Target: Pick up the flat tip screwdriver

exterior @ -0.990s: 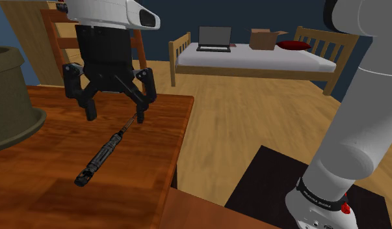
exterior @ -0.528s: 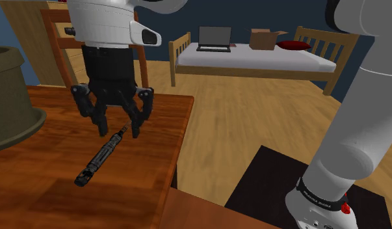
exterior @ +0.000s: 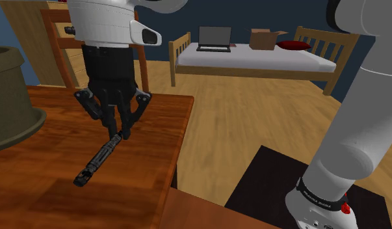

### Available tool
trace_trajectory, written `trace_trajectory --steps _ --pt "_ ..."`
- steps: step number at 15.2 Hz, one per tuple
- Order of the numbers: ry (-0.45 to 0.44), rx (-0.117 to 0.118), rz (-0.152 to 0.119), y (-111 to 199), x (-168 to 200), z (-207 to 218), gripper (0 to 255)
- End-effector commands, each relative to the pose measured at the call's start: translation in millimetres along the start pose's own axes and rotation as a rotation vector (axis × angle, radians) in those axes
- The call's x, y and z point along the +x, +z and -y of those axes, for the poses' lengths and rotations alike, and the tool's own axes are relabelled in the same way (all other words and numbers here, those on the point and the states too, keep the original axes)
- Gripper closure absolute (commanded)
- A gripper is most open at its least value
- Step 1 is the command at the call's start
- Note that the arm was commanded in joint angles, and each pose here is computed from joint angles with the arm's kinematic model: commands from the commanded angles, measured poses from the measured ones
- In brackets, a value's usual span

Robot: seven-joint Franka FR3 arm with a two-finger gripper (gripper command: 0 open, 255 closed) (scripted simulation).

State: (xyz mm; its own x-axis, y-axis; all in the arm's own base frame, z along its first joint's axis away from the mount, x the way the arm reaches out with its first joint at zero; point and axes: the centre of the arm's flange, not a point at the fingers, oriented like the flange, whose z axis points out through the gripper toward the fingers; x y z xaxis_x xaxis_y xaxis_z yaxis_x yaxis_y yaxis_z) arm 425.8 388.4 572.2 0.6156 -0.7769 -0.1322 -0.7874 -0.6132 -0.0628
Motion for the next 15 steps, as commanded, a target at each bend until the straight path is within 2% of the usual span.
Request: trace_trajectory --steps 1,15 --pt "0.0 -0.003 0.0 2 1 1 255" --pt "0.0 -0.003 0.0 -71 -9 5 255"
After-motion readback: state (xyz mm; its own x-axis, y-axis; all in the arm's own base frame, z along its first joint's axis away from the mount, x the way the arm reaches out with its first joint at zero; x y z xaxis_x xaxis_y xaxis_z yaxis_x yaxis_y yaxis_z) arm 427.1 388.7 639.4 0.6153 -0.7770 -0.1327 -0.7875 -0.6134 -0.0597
